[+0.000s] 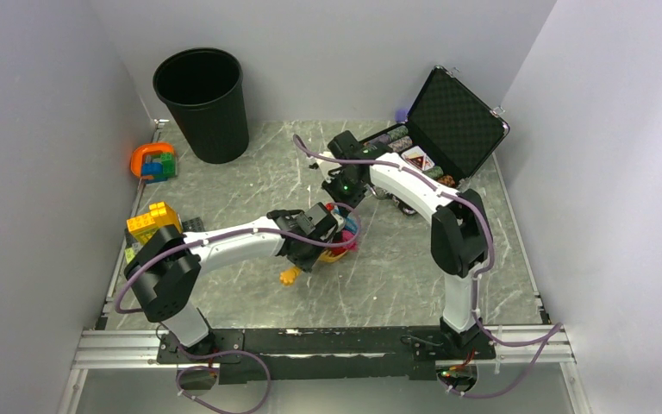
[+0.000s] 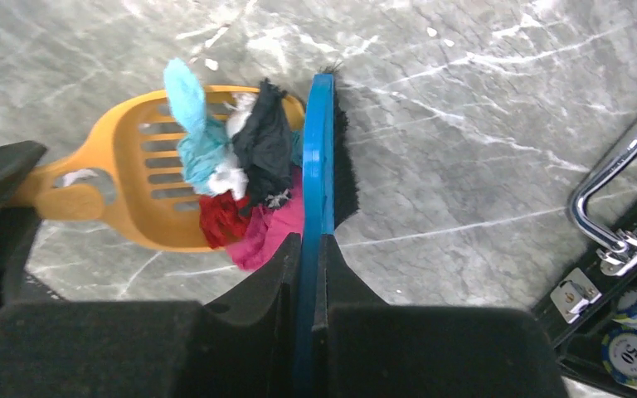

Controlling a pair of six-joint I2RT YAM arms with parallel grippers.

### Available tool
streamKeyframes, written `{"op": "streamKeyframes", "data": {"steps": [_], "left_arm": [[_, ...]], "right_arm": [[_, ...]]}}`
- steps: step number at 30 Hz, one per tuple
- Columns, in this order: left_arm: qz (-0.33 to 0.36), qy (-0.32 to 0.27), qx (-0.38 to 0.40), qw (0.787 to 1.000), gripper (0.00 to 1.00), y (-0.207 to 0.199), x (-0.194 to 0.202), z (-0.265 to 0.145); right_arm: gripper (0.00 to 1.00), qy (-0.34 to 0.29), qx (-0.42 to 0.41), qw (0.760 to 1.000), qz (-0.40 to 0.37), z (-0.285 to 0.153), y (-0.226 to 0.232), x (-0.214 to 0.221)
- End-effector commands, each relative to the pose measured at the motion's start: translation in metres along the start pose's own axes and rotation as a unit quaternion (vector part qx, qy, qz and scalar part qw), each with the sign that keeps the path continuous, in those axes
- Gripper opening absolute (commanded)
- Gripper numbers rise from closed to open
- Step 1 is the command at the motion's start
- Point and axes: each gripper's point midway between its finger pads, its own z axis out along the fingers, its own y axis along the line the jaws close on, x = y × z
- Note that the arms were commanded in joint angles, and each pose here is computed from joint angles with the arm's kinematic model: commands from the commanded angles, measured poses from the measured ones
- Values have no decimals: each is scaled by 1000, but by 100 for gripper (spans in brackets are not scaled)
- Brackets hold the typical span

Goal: Sweep away the paper scraps from the table

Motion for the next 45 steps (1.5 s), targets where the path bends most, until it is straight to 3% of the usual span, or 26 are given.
{"op": "streamKeyframes", "data": {"steps": [1, 8, 18, 26, 35, 39, 45], "left_arm": [[2, -17, -12, 1000, 0, 5, -9, 2], [0, -33, -1, 999, 0, 2, -12, 3], [7, -77, 0, 997, 0, -3, -10, 10], [22, -99, 3, 995, 0, -14, -8, 16], [13, -141, 6, 990, 0, -16, -19, -1], [4, -148, -17, 989, 0, -8, -26, -17], [-8, -160, -17, 987, 0, -1, -40, -41]], "right_arm": [[0, -30, -75, 997, 11, -23, 39, -6], [0, -66, -79, 995, 17, -51, 46, -13], [0, -65, 37, 995, 70, -74, 3, 1], [0, -120, 110, 981, 105, -114, -23, 0], [0, -193, 243, 932, 188, -163, -69, 15], [0, -247, 286, 895, 238, -190, -86, 27], [0, -270, 300, 863, 303, -190, -95, 59]]}}
